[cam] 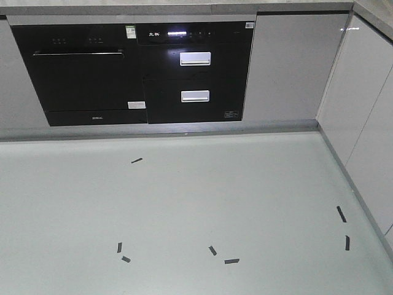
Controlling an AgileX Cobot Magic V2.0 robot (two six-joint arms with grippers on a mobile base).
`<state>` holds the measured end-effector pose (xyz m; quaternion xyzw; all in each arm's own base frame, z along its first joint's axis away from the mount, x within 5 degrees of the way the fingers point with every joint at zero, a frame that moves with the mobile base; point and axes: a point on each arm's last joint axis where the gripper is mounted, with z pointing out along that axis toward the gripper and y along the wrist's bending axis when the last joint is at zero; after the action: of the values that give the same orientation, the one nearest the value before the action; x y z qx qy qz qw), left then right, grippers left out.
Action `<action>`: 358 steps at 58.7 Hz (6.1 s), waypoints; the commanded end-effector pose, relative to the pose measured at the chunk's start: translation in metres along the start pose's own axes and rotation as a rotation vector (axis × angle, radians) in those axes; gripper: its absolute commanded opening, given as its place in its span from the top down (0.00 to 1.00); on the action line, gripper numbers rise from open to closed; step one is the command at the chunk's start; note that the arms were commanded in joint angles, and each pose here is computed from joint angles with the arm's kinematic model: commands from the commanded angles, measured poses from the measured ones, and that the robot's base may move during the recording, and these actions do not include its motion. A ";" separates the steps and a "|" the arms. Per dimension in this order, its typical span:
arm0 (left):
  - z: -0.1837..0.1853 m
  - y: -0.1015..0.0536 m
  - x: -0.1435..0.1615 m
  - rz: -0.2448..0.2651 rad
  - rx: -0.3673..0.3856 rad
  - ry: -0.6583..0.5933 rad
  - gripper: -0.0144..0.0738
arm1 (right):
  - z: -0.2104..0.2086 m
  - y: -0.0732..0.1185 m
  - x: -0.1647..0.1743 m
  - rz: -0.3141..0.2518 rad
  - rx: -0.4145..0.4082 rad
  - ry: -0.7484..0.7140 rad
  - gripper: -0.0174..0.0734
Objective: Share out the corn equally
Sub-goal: 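Drive the base toward the counter with the pot and plates, then continue driving forward until the pot is centered in front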
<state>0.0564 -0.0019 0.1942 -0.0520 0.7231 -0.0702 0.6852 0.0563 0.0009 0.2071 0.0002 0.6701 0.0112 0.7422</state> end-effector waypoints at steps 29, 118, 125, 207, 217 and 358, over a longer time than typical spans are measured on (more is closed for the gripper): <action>-0.001 -0.002 -0.014 -0.008 0.013 -0.090 0.84 | 0.000 0.001 -0.001 -0.008 -0.006 -0.061 0.81; -0.001 -0.002 -0.014 -0.008 0.013 -0.090 0.84 | 0.000 0.001 -0.001 -0.008 -0.006 -0.061 0.81; -0.001 -0.002 -0.014 -0.008 0.013 -0.090 0.84 | 0.000 0.001 -0.001 -0.008 -0.006 -0.061 0.81; -0.001 -0.002 -0.014 -0.008 0.013 -0.090 0.84 | 0.000 0.001 -0.001 -0.008 -0.006 -0.061 0.81; -0.001 -0.002 -0.014 -0.008 0.013 -0.090 0.84 | 0.000 0.001 -0.001 -0.008 -0.006 -0.061 0.81; -0.001 -0.002 -0.014 -0.008 0.013 -0.090 0.84 | 0.000 0.001 -0.001 -0.008 -0.006 -0.061 0.81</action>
<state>0.0564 -0.0019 0.1942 -0.0520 0.7231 -0.0702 0.6852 0.0563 0.0009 0.2070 0.0006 0.6704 0.0115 0.7419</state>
